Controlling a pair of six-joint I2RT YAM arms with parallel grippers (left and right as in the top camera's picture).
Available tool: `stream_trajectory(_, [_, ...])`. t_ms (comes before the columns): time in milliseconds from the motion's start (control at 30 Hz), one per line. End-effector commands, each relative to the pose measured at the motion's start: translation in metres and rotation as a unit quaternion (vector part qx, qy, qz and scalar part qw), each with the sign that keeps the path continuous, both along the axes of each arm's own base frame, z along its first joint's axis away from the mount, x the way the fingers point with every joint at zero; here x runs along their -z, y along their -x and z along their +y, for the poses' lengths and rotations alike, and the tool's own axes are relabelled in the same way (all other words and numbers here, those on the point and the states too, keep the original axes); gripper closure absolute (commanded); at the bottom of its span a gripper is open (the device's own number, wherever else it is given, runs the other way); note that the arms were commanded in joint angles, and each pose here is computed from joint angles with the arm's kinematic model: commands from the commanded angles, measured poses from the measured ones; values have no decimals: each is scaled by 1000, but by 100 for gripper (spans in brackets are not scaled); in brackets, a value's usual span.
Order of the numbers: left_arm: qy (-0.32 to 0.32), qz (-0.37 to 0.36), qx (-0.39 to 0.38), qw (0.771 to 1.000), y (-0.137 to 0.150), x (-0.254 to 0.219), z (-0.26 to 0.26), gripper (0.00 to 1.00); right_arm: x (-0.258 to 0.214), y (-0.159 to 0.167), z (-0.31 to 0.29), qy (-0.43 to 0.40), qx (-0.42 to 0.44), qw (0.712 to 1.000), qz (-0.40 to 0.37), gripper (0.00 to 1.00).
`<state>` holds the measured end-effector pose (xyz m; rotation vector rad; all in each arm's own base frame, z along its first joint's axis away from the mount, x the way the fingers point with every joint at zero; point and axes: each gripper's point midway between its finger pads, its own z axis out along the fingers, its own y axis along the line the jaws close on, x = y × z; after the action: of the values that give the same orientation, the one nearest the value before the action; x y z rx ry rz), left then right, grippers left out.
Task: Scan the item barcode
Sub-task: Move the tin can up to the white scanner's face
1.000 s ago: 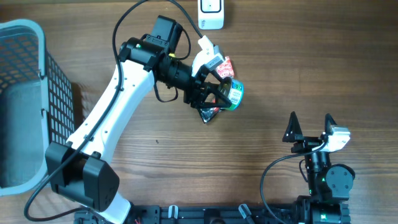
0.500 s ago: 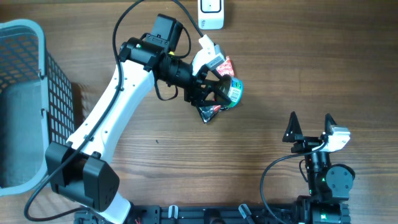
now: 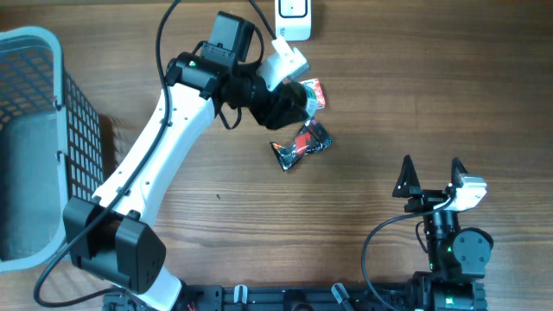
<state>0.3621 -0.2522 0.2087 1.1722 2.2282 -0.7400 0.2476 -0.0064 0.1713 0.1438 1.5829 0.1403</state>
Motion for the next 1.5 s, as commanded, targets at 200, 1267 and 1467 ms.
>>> stream_trajectory(200, [-89, -109, -131, 981, -61, -7, 34, 41, 0, 0, 1, -3, -3, 1000, 0, 0])
stream_trajectory(1267, [-142, -279, -233, 921, -176, 18, 46, 29, 0, 0, 1, -3, -3, 1000, 0, 0])
stream_trajectory(1467, [-123, -321, -251, 905, -200, 15, 42, 27, 0, 0, 1, -3, -2, 1000, 0, 0])
